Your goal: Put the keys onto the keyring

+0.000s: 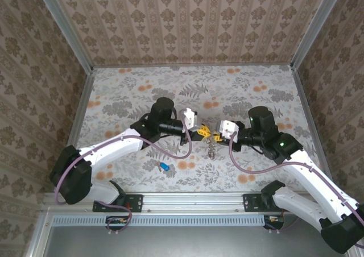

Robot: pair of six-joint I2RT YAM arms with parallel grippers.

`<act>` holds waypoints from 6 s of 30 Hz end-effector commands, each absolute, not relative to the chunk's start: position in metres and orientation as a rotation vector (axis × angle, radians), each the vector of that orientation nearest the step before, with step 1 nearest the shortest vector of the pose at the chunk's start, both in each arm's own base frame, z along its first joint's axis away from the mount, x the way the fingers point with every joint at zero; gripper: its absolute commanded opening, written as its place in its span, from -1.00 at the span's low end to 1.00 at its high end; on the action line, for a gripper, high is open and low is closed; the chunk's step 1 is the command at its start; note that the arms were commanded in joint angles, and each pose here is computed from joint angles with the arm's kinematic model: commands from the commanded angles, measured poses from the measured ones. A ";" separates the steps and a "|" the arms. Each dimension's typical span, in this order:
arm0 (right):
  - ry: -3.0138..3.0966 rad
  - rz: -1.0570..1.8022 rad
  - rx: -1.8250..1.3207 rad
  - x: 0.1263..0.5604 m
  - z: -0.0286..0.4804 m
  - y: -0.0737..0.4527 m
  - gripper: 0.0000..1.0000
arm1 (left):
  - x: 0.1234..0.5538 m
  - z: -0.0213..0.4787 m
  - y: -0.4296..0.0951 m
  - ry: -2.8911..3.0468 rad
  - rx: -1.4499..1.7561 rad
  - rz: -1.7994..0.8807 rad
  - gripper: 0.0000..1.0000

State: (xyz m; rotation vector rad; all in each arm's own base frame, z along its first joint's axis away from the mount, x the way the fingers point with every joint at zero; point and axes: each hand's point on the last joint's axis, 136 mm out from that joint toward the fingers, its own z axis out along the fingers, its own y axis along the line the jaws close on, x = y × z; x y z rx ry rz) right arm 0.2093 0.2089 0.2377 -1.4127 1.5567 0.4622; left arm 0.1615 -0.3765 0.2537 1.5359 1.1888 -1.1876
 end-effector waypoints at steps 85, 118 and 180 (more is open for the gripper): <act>1.613 0.321 -1.465 0.230 0.247 0.215 -1.00 | 0.186 0.259 -0.387 1.403 1.505 -1.041 -0.56; 1.501 0.654 -1.367 0.207 0.263 0.223 -0.65 | 0.149 0.290 -0.371 0.983 1.550 -1.153 -1.00; 1.318 0.762 -1.459 0.189 0.277 0.236 -0.72 | 0.147 0.264 -0.380 1.010 1.585 -1.163 -1.00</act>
